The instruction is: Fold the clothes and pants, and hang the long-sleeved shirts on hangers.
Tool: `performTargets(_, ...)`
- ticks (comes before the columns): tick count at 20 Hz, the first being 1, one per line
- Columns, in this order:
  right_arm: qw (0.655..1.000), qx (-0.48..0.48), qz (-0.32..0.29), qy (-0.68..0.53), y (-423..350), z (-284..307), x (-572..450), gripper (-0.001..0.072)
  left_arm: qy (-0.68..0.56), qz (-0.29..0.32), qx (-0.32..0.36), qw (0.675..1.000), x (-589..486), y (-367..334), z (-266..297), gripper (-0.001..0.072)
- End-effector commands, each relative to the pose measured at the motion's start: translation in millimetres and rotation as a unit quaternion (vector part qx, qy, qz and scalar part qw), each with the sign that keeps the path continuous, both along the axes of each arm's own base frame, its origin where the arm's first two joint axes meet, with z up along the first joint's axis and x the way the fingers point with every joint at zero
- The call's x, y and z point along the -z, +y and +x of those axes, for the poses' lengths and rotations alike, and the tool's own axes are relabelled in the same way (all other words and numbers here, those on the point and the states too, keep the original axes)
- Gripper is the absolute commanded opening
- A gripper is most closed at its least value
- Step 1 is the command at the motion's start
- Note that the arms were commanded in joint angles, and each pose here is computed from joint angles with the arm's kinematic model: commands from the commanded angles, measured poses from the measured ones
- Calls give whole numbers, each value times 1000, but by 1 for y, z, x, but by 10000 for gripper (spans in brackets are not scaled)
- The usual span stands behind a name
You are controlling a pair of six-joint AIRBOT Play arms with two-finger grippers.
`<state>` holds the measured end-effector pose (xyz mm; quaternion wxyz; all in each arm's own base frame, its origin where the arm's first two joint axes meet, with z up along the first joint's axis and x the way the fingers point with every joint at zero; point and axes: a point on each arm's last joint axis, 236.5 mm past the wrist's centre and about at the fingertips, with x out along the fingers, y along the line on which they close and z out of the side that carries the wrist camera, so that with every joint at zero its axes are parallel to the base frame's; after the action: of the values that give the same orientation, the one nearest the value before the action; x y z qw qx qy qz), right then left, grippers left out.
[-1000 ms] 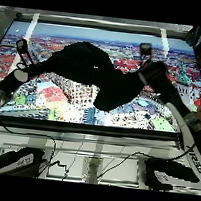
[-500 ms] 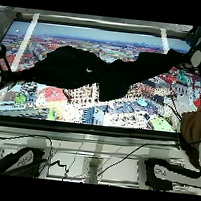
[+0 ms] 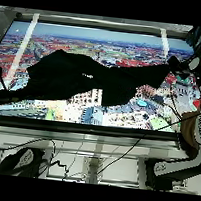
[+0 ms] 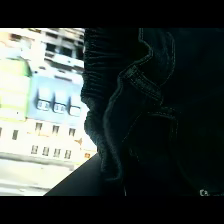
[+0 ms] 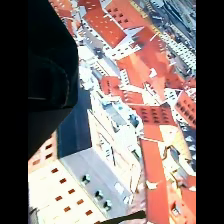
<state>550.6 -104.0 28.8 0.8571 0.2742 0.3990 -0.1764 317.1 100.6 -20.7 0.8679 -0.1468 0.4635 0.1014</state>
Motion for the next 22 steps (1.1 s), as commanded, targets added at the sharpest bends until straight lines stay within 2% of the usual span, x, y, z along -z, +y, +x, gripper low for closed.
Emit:
performTargets(1,997,25,5,-70,-11,32,-2,19,-34,30,-21,999,-17,18,0,60)
performTargets(7,986,41,-23,-161,-38,63,-58,20,-45,35,-26,998,-20,22,5,60)
performTargets(8,985,43,-26,-166,-43,63,-66,38,-49,37,-27,998,-21,23,6,60)
performTargets(9,986,44,-27,-159,-46,61,-68,203,-52,39,-28,998,-22,23,7,60)
performTargets(10,988,42,-26,-148,-45,58,-66,534,-53,40,-28,997,-22,24,7,60)
performTargets(11,990,30,-36,-130,-44,53,-62,711,-53,39,-28,997,-22,24,7,60)
performTargets(15,988,-74,-131,-28,-44,17,-64,676,-55,35,-30,997,-23,22,8,60)
performTargets(17,978,-134,-158,40,-39,-12,-58,502,-55,35,-30,997,-23,22,8,61)
performTargets(19,958,-220,-139,120,-17,-44,-32,482,-55,35,-30,997,-22,22,8,60)
performTargets(22,913,-364,-32,181,48,-93,18,461,-55,34,-30,997,-22,22,8,61)
